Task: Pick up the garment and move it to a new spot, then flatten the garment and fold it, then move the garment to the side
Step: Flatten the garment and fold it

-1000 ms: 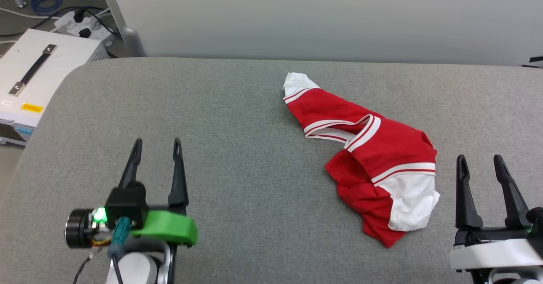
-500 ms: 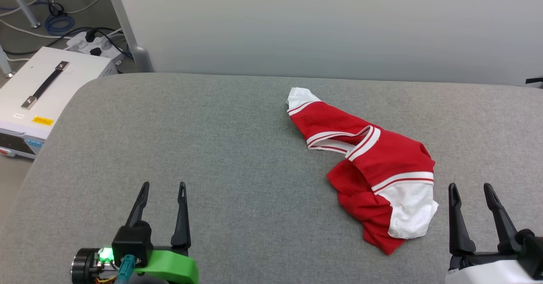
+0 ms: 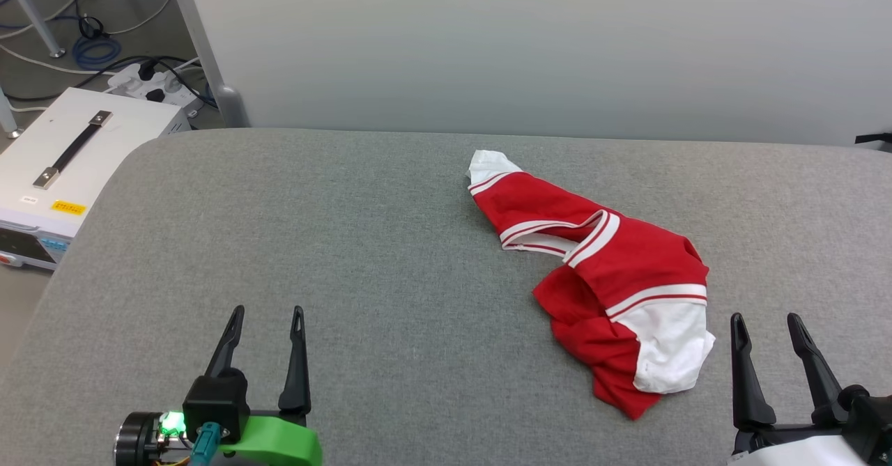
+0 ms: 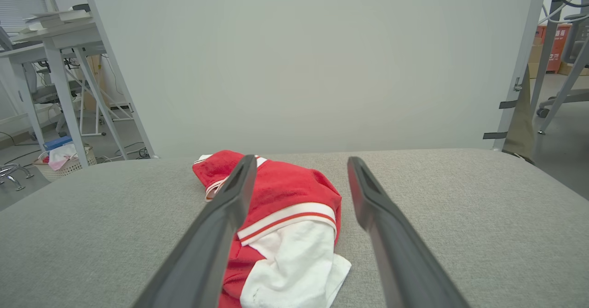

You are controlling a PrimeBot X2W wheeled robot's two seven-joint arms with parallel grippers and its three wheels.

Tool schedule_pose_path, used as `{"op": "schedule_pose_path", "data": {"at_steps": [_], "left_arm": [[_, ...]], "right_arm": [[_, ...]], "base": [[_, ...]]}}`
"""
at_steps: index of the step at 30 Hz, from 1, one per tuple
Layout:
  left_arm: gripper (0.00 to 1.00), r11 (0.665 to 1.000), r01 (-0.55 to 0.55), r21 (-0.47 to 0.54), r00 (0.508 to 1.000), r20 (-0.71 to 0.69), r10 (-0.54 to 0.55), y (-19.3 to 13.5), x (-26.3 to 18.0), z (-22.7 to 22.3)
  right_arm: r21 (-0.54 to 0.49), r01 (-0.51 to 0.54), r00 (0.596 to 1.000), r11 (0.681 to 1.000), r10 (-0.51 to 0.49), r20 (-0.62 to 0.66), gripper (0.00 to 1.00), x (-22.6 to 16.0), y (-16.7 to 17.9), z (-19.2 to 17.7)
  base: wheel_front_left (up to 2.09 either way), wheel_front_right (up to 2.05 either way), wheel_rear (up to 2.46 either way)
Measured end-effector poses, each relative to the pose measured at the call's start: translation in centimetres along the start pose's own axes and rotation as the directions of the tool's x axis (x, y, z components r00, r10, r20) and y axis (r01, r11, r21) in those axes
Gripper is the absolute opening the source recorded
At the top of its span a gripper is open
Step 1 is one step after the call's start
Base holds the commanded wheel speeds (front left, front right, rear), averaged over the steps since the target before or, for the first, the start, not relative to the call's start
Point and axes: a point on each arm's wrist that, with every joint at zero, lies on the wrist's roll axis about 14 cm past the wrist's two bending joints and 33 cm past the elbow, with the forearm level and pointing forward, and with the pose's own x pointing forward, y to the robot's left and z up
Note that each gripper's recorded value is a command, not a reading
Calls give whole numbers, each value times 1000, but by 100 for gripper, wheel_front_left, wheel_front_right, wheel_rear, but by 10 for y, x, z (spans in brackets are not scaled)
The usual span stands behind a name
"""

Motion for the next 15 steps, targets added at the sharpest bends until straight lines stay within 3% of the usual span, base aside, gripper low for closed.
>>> {"op": "schedule_pose_path", "data": {"at_steps": [15], "left_arm": [[100, 1000, 24, -2, 999, -27, -24, -1, 0, -9]], "right_arm": [[2, -3, 1000, 1000, 3, -10, 100, 1, 1, -3]], "base": [[0, 0, 0]]}}
